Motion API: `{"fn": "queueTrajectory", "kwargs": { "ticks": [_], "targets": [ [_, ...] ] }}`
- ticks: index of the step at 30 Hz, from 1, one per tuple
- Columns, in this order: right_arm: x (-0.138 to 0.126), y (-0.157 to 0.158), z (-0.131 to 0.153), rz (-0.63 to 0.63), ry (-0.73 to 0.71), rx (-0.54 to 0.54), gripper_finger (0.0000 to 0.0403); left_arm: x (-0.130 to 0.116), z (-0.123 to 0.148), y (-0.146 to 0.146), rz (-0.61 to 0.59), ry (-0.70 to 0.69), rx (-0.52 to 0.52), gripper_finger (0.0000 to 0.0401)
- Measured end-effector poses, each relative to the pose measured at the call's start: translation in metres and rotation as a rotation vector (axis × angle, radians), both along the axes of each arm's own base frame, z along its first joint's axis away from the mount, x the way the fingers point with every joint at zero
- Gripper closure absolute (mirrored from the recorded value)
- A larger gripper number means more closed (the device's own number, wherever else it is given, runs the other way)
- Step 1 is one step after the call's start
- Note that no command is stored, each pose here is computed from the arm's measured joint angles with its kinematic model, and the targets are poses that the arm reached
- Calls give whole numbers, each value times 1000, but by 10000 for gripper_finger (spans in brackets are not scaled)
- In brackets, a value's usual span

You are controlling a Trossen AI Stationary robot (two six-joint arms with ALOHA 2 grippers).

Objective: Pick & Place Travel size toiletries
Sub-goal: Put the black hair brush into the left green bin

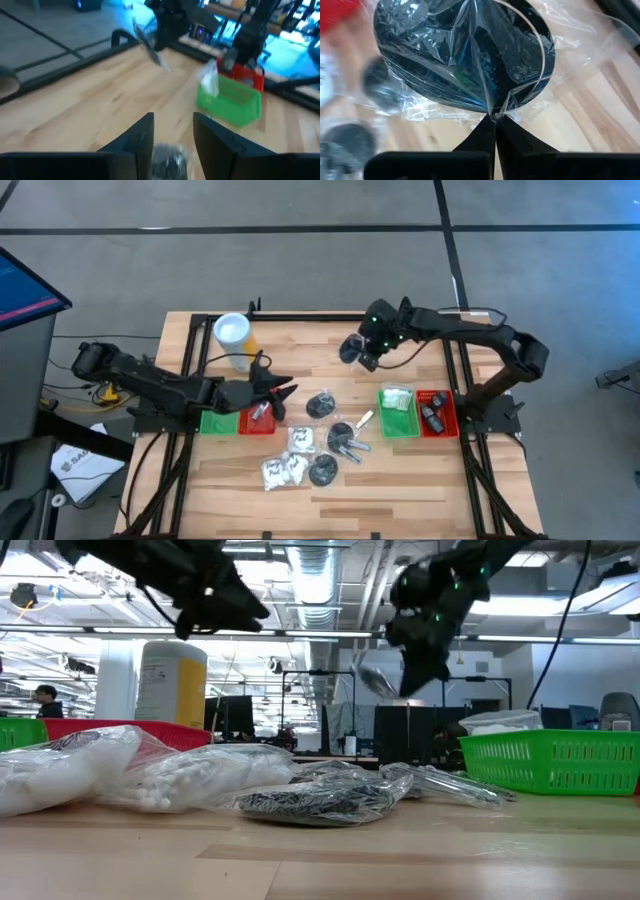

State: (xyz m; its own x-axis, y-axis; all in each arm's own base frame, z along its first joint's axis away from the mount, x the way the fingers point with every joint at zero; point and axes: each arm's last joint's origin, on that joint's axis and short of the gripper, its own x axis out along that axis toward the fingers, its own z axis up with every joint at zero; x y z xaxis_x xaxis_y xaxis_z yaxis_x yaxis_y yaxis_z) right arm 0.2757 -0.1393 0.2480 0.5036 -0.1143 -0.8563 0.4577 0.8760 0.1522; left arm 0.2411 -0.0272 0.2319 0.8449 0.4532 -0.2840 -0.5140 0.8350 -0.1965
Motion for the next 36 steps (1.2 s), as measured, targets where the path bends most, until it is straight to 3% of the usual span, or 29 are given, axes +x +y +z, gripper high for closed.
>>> {"fn": "queueTrajectory", "kwargs": {
  "ticks": [6,13,27,36],
  "targets": [
    [15,27,21,67,-130,-50,403,22,-3,9,-59,-108,4,274],
    [30,52,28,85,-183,-142,403,39,-14,26,-8,-177,-2,270],
    [42,72,30,37,-222,-237,403,46,-11,38,-58,-294,-30,206],
    [50,73,28,37,-262,-245,403,47,-10,42,-27,-313,-24,200]
  ]
}}
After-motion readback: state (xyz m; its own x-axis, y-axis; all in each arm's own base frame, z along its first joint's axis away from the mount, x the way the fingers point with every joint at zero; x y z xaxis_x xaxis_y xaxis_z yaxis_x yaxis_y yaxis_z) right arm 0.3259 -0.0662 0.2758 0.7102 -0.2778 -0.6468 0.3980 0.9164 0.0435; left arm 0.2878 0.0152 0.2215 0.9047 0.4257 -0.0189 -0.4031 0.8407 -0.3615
